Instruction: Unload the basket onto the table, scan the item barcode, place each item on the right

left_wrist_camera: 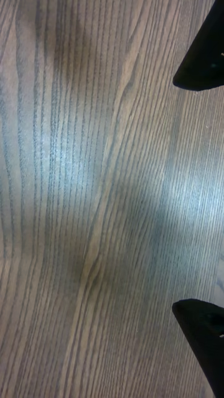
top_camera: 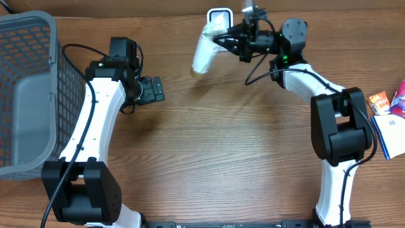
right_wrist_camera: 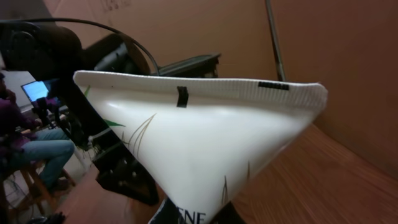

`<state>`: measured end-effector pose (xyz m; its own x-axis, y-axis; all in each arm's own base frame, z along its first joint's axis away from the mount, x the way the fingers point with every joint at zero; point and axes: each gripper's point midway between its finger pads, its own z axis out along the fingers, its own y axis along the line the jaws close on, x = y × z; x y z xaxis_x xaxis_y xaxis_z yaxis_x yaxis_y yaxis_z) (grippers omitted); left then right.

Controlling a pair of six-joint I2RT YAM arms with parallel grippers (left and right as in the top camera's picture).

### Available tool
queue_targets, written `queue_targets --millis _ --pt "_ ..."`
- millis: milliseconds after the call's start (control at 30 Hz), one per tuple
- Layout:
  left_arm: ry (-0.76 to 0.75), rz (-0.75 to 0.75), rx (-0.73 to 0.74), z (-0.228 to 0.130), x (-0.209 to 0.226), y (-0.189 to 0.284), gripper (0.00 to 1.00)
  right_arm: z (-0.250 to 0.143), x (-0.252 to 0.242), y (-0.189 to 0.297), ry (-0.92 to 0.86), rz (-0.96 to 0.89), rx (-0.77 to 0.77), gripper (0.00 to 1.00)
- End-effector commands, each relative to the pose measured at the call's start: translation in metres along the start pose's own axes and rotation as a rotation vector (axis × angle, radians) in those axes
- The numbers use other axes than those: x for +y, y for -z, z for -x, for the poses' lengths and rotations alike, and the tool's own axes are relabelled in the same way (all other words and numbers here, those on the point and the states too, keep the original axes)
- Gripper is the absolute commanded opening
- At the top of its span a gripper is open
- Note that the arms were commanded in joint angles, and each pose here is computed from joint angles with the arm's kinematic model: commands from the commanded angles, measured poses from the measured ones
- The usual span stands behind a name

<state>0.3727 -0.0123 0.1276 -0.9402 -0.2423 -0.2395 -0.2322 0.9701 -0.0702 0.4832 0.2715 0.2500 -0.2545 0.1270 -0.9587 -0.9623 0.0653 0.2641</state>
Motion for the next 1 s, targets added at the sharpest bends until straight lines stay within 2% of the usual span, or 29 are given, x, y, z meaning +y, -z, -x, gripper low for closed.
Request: queue_targets --millis 0,100,333,467,667,800,967 --pt "-0.005 0.007 -0.016 0.005 0.002 0.003 1.0 0.017 0.004 -0.008 0.082 0.03 -0.017 0.04" --pt "-0.005 0.007 -0.016 0.005 0.002 0.003 1.0 0.021 -0.004 -0.011 0.148 0.027 -0.029 0.04" --pt "-0.005 0.007 -0.016 0.005 0.002 0.003 1.0 0.041 -0.033 -0.013 0.144 -0.089 -0.089 0.04" --pt "-0.005 0.007 -0.016 0.005 0.002 0.003 1.0 0.062 -0.042 -0.012 0.281 -0.16 -0.135 0.04" --pt "-0.005 0.007 -0.016 0.005 0.002 0.003 1.0 0.097 -0.107 0.012 0.238 -0.588 -0.315 0.04" --pt "-0.005 0.007 -0.016 0.005 0.002 0.003 1.0 0.109 -0.124 0.02 0.354 -0.834 -0.371 0.04" --pt "-0.005 0.007 -0.016 0.005 0.002 0.003 1.0 0.091 -0.094 -0.022 0.362 -0.598 -0.284 0.04"
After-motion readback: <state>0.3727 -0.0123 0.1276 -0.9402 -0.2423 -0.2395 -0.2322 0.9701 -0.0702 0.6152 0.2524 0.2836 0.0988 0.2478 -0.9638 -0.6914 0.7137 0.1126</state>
